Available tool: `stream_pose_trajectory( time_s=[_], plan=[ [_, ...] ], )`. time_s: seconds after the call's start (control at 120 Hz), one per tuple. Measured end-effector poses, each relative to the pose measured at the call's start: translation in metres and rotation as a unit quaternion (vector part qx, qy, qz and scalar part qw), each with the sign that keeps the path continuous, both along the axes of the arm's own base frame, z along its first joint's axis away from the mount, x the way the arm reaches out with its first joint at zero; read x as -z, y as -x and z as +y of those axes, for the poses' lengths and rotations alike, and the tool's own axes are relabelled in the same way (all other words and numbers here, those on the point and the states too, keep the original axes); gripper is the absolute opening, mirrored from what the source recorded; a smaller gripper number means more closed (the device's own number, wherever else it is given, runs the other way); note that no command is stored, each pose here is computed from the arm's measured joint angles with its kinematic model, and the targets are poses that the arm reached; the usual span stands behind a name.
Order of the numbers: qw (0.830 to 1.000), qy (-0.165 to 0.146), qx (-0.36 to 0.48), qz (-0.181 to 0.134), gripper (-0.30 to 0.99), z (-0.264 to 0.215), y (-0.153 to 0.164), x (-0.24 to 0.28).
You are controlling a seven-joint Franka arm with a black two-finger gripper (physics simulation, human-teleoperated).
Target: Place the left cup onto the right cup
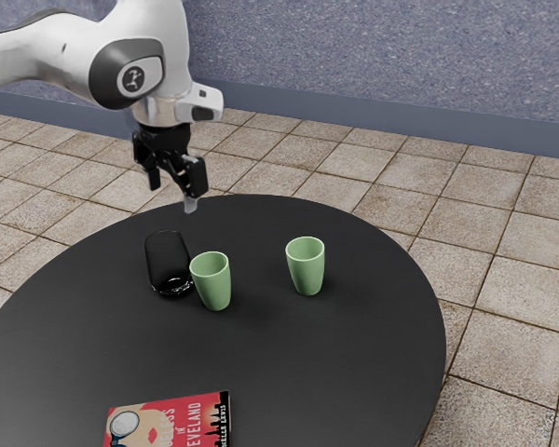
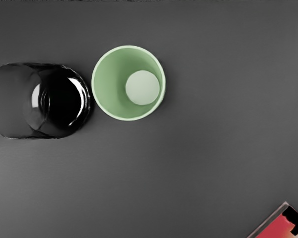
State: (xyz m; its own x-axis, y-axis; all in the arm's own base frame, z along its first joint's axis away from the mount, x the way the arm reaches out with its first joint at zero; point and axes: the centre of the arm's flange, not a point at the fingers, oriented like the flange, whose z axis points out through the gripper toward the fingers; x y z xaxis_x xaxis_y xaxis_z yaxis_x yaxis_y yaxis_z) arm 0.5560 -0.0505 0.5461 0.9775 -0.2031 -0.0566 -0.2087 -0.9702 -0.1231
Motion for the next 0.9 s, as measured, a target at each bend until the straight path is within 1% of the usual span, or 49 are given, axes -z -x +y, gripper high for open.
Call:
stream_pose_trajectory(
  time_s=[0.092,0.142,0.217,0.275,0.333,0.45,0.55,0.9],
  plan=[
    [1.0,0.027,0.0,0.009,0.69,-0.022,-0.011,0.027],
    [0.999,0.041,-0.007,0.012,0.69,-0.027,-0.018,0.041],
    [0.998,0.057,-0.035,0.021,0.69,-0.012,-0.025,0.063],
    [0.996,0.064,-0.056,0.024,0.69,0.003,-0.031,0.079],
    [0.995,0.071,-0.066,0.026,0.69,0.006,-0.036,0.094],
    [0.994,0.078,-0.076,0.028,0.69,0.001,-0.047,0.121],
    [0.992,0.084,-0.092,0.024,0.69,0.008,-0.058,0.143],
    [0.987,0.093,-0.128,0.007,0.69,0.026,-0.083,0.195]
  ],
)
